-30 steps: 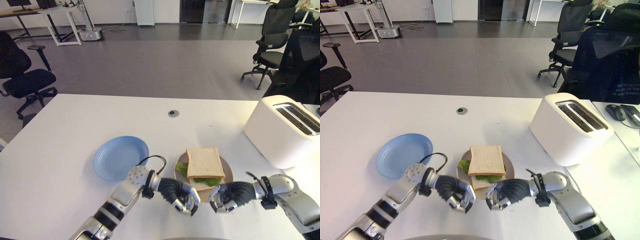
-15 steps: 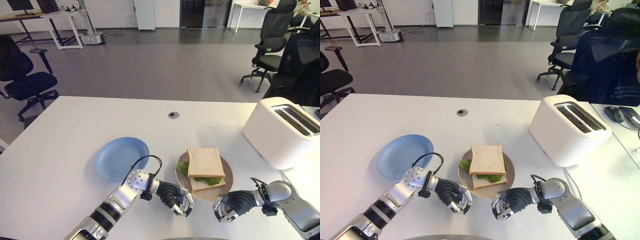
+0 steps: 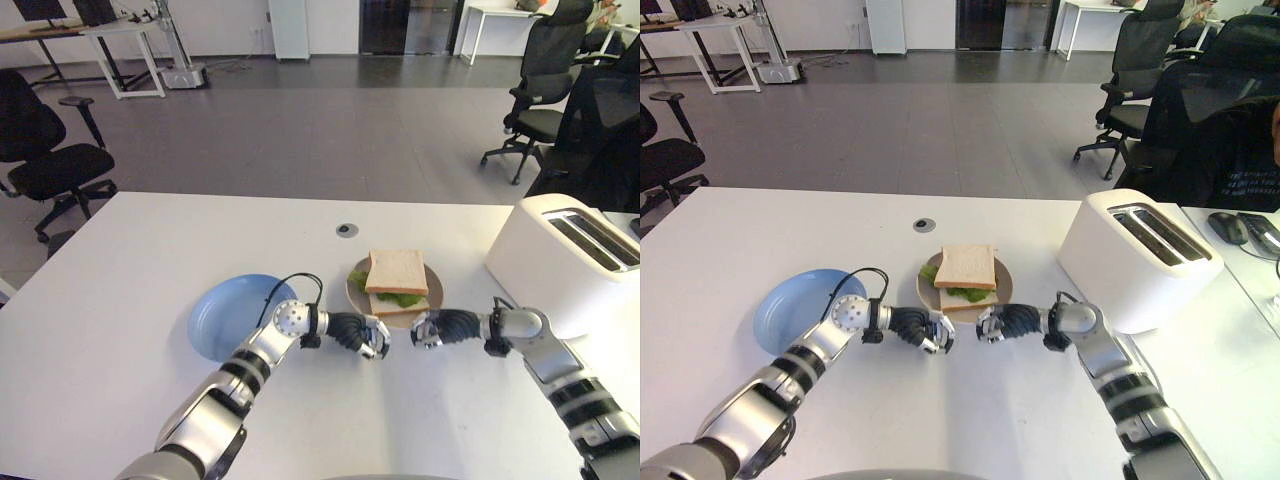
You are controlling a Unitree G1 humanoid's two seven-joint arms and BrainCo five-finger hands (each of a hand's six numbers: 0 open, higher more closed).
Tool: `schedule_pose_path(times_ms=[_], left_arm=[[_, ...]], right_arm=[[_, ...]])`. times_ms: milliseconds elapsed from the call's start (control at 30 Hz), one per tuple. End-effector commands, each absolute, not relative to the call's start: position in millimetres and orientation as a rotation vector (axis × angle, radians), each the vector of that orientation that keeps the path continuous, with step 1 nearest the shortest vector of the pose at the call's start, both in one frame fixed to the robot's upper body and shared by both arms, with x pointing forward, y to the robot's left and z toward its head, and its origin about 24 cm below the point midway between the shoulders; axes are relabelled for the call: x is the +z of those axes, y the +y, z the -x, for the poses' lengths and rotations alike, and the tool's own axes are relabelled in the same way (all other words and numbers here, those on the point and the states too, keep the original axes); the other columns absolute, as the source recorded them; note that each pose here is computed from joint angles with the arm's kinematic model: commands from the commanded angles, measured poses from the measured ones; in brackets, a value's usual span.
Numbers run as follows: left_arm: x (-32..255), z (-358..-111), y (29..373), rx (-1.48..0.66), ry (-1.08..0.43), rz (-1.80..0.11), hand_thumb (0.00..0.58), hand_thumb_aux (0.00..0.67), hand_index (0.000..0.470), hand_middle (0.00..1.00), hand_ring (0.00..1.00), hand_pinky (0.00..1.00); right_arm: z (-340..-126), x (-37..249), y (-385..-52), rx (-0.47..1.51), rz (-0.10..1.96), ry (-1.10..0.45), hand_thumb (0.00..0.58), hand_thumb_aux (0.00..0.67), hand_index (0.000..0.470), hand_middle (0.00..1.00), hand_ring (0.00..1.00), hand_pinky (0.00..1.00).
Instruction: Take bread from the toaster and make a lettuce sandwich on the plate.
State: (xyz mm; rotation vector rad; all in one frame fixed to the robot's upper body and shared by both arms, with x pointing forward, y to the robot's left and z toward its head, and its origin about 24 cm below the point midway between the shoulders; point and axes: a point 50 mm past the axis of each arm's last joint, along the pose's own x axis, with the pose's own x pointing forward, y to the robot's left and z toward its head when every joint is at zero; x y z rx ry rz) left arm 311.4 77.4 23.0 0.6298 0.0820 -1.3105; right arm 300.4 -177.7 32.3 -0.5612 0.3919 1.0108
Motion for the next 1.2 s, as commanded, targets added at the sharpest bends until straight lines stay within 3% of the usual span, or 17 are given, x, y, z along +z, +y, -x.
schedule_pose_path(times_ms=[33, 200, 333, 367, 400, 433, 467, 600, 733, 867, 1000, 1200], left_arm=[[5, -328, 99, -1.123, 0.287, -0.704, 0.58, 0.67, 0.47, 1.0, 1.0, 1.0], [18, -343, 90, -1.003, 0.213, -0.735, 0.58, 0.67, 0.47, 1.0, 1.0, 1.0], [47, -345, 70, -1.125, 0.06, -0.523, 0.58, 0.67, 0.47, 1.0, 1.0, 1.0], [56, -344, 69, -1.128, 0.006, -0.455, 0.58, 0.67, 0.47, 1.0, 1.0, 1.0], [65, -343, 71, -1.119, -0.048, -0.396, 0.58, 0.67, 0.47, 0.6, 0.6, 0.6], [76, -341, 74, -1.085, -0.117, -0.312, 0.468, 0.376, 0.264, 0.15, 0.15, 0.15], [87, -336, 80, -1.03, -0.187, -0.225, 0.0, 0.0, 0.0, 0.0, 0.0, 0.0], [118, -304, 120, -0.716, -0.329, 0.048, 0.0, 0.0, 0.0, 0.0, 0.0, 0.0], [135, -284, 137, -0.48, -0.361, 0.173, 0.0, 0.0, 0.0, 0.0, 0.0, 0.0], [153, -279, 137, -0.343, -0.406, 0.132, 0.0, 0.0, 0.0, 0.0, 0.0, 0.0], [145, -278, 139, -0.288, -0.434, 0.107, 0.0, 0.0, 0.0, 0.0, 0.0, 0.0], [148, -275, 138, -0.284, -0.519, 0.03, 0.0, 0.0, 0.0, 0.0, 0.0, 0.0]], right_arm=[[-328, 20, -164, 0.932, 0.537, 0.447, 0.58, 0.67, 0.47, 1.0, 1.0, 1.0], [-335, 23, -166, 0.908, 0.464, 0.403, 0.58, 0.67, 0.47, 1.0, 1.0, 1.0], [-331, 52, -170, 0.954, 0.337, 0.249, 0.58, 0.67, 0.47, 1.0, 1.0, 1.0], [-328, 64, -170, 0.938, 0.297, 0.184, 0.494, 0.413, 0.289, 0.84, 0.84, 0.84], [-323, 75, -169, 0.921, 0.27, 0.123, 0.0, 0.0, 0.0, 0.15, 0.15, 0.15], [-316, 88, -167, 0.88, 0.235, 0.038, 0.0, 0.0, 0.0, 0.0, 0.0, 0.0], [-307, 99, -165, 0.821, 0.204, -0.037, 0.0, 0.0, 0.0, 0.0, 0.0, 0.0], [-272, 122, -154, 0.722, 0.216, -0.167, 0.0, 0.0, 0.0, 0.0, 0.0, 0.0], [-265, 140, -149, 0.499, 0.227, -0.307, 0.0, 0.0, 0.0, 0.0, 0.0, 0.0], [-262, 151, -145, 0.262, 0.3, -0.419, 0.0, 0.0, 0.0, 0.0, 0.0, 0.0], [-264, 164, -139, 0.159, 0.198, -0.518, 0.0, 0.0, 0.0, 0.0, 0.0, 0.0], [-266, 164, -147, 0.077, 0.143, -0.541, 0.0, 0.0, 0.0, 0.0, 0.0, 0.0]])
